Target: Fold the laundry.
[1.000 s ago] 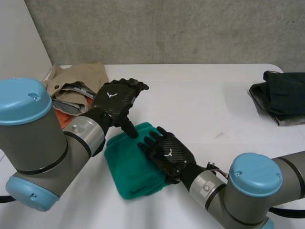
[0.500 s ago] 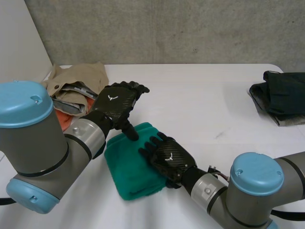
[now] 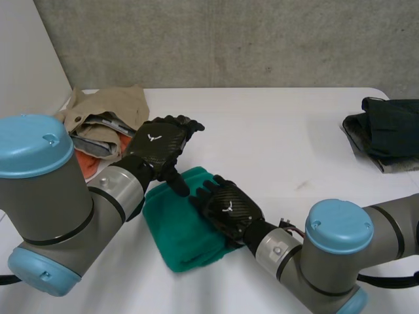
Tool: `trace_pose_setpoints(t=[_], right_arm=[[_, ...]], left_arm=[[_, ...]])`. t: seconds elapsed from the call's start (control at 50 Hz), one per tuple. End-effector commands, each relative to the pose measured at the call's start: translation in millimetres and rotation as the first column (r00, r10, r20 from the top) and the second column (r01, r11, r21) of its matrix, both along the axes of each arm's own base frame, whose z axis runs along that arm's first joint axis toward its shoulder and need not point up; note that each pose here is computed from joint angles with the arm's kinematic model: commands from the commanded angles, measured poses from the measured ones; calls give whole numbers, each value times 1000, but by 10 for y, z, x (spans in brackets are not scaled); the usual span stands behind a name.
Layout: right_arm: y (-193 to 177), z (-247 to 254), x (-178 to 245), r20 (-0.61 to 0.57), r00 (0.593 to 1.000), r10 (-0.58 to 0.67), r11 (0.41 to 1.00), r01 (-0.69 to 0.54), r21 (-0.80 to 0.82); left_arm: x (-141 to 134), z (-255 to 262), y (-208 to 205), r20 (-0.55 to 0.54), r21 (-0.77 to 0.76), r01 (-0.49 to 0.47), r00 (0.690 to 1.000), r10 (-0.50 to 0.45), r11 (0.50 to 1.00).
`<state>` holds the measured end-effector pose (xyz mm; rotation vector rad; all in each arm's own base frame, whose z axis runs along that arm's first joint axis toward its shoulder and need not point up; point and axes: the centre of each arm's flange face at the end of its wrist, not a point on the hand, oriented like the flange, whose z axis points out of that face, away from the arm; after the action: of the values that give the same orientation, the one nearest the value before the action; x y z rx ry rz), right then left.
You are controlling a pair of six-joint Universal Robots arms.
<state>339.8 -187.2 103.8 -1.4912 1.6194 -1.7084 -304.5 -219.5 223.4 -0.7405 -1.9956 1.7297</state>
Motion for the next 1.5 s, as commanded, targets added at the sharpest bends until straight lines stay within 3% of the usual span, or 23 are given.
trace_pose_setpoints(t=[0.02,0.72,1.36,1.5], right_arm=[[106,-4,-82,-14,1000,0,1000,0,23],[207,142,-151,3,1000,3,999,-3,34],[18,-19,1,3,1000,11,1000,-11,26],[-120,135,29,38,999,-17,1000,18,-17]], left_arm=[[-4,4,4,-1,-2,2,1000,-2,1000],[11,-40,17,6,12,0,1000,0,1000],[10,-40,18,6,12,1,1000,-1,1000],[11,-29,20,4,10,1,1000,-1,1000]])
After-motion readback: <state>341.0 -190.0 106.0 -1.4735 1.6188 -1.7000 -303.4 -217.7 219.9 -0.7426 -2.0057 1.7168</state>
